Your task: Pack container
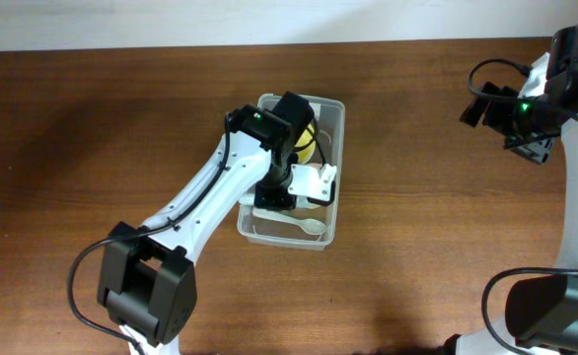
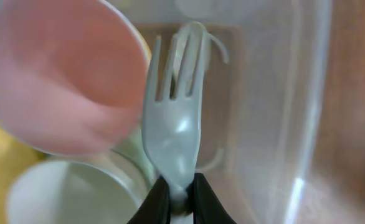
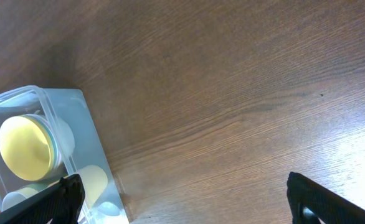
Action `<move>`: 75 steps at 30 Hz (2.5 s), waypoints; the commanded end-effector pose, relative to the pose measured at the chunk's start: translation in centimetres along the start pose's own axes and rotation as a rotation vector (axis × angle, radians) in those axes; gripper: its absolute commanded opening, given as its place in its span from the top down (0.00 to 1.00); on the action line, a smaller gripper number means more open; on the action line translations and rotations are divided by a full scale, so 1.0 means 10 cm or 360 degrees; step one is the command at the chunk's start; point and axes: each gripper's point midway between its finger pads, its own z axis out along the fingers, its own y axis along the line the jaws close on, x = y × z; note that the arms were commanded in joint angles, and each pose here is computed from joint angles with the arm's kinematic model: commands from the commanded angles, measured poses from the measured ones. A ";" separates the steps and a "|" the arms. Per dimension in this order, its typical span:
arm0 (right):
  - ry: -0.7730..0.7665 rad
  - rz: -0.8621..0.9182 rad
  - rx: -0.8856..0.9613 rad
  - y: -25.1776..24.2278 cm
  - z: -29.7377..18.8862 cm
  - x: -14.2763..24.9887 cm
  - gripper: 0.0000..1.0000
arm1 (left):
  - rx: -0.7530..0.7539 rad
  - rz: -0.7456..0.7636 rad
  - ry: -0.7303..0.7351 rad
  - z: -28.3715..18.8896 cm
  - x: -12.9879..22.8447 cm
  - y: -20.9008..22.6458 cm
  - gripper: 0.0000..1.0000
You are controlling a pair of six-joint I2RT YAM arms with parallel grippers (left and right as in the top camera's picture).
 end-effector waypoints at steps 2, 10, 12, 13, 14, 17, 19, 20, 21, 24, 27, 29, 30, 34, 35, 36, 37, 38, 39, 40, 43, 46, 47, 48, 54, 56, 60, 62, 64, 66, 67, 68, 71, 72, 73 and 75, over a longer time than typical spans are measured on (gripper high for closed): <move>-0.0024 -0.0012 -0.0004 0.01 -0.05 -0.02 0.01 | 0.0026 0.0126 -0.0092 0.02 -0.11 -0.04 0.91; -0.0023 -0.0012 -0.0004 0.01 -0.05 -0.02 0.01 | 0.0130 0.0109 -0.0150 0.01 -0.16 -0.19 0.92; -0.0024 -0.0012 -0.0004 0.01 -0.05 -0.02 0.01 | 0.0152 0.0111 -0.0165 0.01 -0.17 -0.22 0.91; -0.0023 -0.0012 -0.0004 0.01 -0.05 -0.02 0.01 | 0.0150 0.0111 -0.0165 0.01 -0.17 -0.22 0.91; -0.0024 -0.0012 -0.0004 0.01 -0.05 -0.02 0.01 | 0.0151 0.0110 -0.0165 0.01 -0.17 -0.22 0.91; -0.0024 -0.0012 -0.0004 0.01 -0.05 -0.02 0.01 | 0.0145 0.0112 -0.0165 0.01 -0.17 -0.21 0.81; -0.0023 -0.0012 -0.0004 0.01 -0.05 -0.02 0.01 | 0.0141 0.0111 -0.0166 0.01 -0.17 -0.21 0.69; -0.0023 -0.0012 -0.0004 0.01 -0.05 -0.02 0.01 | 0.0135 0.0112 -0.0155 0.01 -0.16 -0.20 0.07; -0.0024 -0.0012 -0.0004 0.01 -0.05 -0.02 0.01 | 0.0123 0.0113 -0.0134 0.00 -0.14 -0.19 0.00; -0.0023 -0.0012 -0.0004 0.01 -0.05 -0.02 0.01 | 0.0054 0.0044 -0.0051 -0.06 -0.06 -0.12 0.00; -0.0024 -0.0012 -0.0004 0.01 -0.05 -0.02 0.01 | -0.0129 -0.0155 0.0056 -0.28 0.03 0.07 0.00; -0.0024 -0.0012 -0.0004 0.01 -0.05 -0.02 0.01 | -0.0325 -0.0358 0.0121 -0.54 0.10 0.25 0.00; -0.0024 -0.0012 -0.0004 0.01 -0.05 -0.02 0.01 | -0.0398 -0.0428 0.0144 -0.64 0.14 0.30 0.00; -0.0023 -0.0012 -0.0004 0.01 -0.05 -0.02 0.01 | -0.0799 -0.0795 0.0240 -1.24 0.41 0.46 0.00; -0.0024 -0.0012 -0.0004 0.01 -0.05 -0.02 0.01 | -0.0890 -0.0891 0.0235 -1.39 0.47 0.47 0.00; -0.0024 -0.0012 -0.0004 0.01 -0.05 -0.02 0.01 | -0.0988 -0.1007 0.0208 -1.56 0.55 0.48 0.00; -0.0023 -0.0012 -0.0004 0.01 -0.05 -0.02 0.01 | -0.1055 -0.1101 0.0171 -1.68 0.60 0.48 0.00; -0.0023 -0.0012 -0.0004 0.01 -0.05 -0.02 0.01 | -0.1125 -0.1207 0.0112 -1.83 0.66 0.48 0.00; -0.0023 -0.0012 -0.0004 0.01 -0.05 -0.02 0.01 | -0.1175 -0.1307 0.0055 -1.95 0.72 0.47 0.00; -0.0023 -0.0012 -0.0004 0.01 -0.05 -0.02 0.01 | -0.1230 -0.1440 -0.0010 -2.08 0.82 0.45 0.00; -0.0024 -0.0012 -0.0004 0.01 -0.05 -0.02 0.01 | -0.1386 -0.1893 -0.0198 -2.47 1.22 0.31 0.00; -0.0023 -0.0012 -0.0004 0.01 -0.05 -0.02 0.01 | -0.1498 -0.2185 -0.0337 -2.78 1.59 0.13 0.00; -0.0023 -0.0012 -0.0004 0.01 -0.05 -0.02 0.01 | -0.1526 -0.2236 -0.0377 -2.87 1.69 0.07 0.00; -0.0023 -0.0012 -0.0004 0.01 -0.05 -0.02 0.01 | -0.1551 -0.2276 -0.0408 -2.95 1.78 0.01 0.00; -0.0023 -0.0012 -0.0004 0.01 -0.05 -0.02 0.01 | -0.1629 -0.2412 -0.0506 -3.17 2.06 -0.19 0.00; -0.0024 -0.0012 -0.0004 0.01 -0.05 -0.02 0.01 | -0.1625 -0.2422 -0.0497 -3.16 2.08 -0.21 0.00; -0.0023 -0.0012 -0.0004 0.01 -0.05 -0.02 0.01 | -0.1624 -0.2421 -0.0498 -3.16 2.08 -0.20 0.00; -0.0022 -0.0012 -0.0003 0.01 -0.04 -0.02 0.01 | -0.1609 -0.2425 -0.0484 -3.14 2.08 -0.22 0.00; -0.0016 -0.0015 -0.0003 0.01 -0.03 -0.01 0.01 | -0.1593 -0.2430 -0.0469 -3.12 2.08 -0.24 0.00; -0.0030 -0.0030 -0.0011 0.05 -0.07 0.00 0.01 | -0.1579 -0.2433 -0.0456 -3.10 2.08 -0.26 0.00; -0.0039 -0.0046 -0.0019 0.09 -0.10 0.02 0.01 | -0.1579 -0.2434 -0.0456 -3.10 2.08 -0.26 0.00; -0.0055 -0.0074 -0.0032 0.15 -0.14 0.04 0.01 | -0.1579 -0.2434 -0.0456 -3.10 2.08 -0.26 0.00; -0.0105 -0.0179 -0.0084 0.39 -0.30 0.16 0.01 | -0.1579 -0.2434 -0.0456 -3.10 2.08 -0.26 0.00; -0.0121 -0.0220 -0.0106 0.48 -0.36 0.21 0.01 | -0.1578 -0.2434 -0.0455 -3.10 2.08 -0.26 0.00; -0.0138 -0.0264 -0.0130 0.57 -0.42 0.26 0.01 | -0.1579 -0.2434 -0.0456 -3.10 2.08 -0.26 0.00; -0.0171 -0.0360 -0.0186 0.77 -0.56 0.40 0.01 | -0.1579 -0.2434 -0.0456 -3.10 2.08 -0.26 0.00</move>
